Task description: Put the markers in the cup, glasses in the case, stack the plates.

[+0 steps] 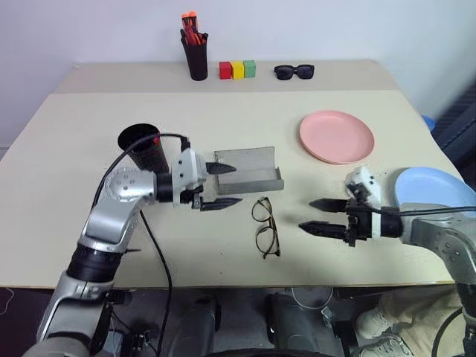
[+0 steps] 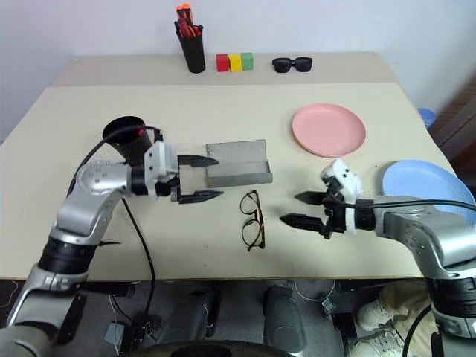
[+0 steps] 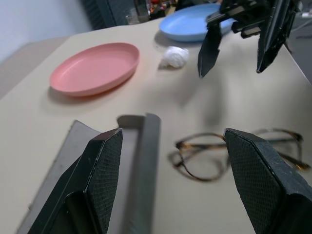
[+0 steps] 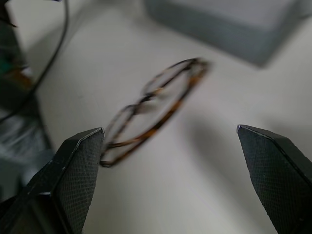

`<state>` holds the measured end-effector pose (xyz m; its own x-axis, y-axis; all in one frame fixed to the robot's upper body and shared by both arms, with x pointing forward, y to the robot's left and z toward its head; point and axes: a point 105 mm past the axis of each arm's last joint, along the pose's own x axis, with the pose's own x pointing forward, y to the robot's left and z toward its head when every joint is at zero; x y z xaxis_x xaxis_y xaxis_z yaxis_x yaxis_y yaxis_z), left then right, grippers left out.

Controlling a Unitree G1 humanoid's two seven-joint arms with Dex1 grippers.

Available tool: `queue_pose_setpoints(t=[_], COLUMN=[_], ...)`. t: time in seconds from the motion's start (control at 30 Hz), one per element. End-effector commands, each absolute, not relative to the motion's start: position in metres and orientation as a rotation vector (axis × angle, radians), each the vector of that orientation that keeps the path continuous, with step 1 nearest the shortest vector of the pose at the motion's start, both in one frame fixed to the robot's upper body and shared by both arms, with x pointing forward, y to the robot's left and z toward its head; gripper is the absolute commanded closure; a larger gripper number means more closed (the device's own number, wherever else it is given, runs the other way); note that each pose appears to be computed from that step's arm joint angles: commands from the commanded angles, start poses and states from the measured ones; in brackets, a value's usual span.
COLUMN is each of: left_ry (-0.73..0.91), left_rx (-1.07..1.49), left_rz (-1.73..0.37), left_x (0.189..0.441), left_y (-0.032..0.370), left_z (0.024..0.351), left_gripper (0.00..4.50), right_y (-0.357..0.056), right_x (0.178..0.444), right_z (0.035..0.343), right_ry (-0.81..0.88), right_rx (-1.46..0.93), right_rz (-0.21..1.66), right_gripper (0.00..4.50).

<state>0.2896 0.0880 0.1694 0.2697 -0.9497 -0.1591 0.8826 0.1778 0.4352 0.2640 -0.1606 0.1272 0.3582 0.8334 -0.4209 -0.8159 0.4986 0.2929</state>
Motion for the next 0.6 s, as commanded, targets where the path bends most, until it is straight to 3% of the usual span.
queue_pose_setpoints(t=[0.03, 0.07, 0.2, 0.33, 0.6], left_ry=[-0.265, -0.275, -0.257, -0.216, -0.228], left_rx=[0.548, 0.584, 0.566, 0.56, 0.47], left_rz=[-1.211, -1.136, -1.177, -1.132, -1.22], left_x=[0.281, 0.285, 0.265, 0.266, 0.247], left_y=[0.094, 0.099, 0.116, 0.132, 0.133], left_z=[0.173, 0.168, 0.146, 0.135, 0.143], left_gripper=[1.13, 1.13, 1.13, 1.13, 1.13], right_y=[-0.147, -0.142, -0.125, -0.121, -0.127], right_x=[0.269, 0.271, 0.28, 0.278, 0.274], right_z=[0.125, 0.124, 0.12, 0.117, 0.107], right_ry=[0.568, 0.568, 0.557, 0.573, 0.67], right_rx=[0.044, 0.05, 0.083, 0.073, 0.073], right_rz=[1.117, 1.133, 1.174, 1.215, 1.246], right_gripper=[0.05, 0.05, 0.05, 0.05, 0.05])
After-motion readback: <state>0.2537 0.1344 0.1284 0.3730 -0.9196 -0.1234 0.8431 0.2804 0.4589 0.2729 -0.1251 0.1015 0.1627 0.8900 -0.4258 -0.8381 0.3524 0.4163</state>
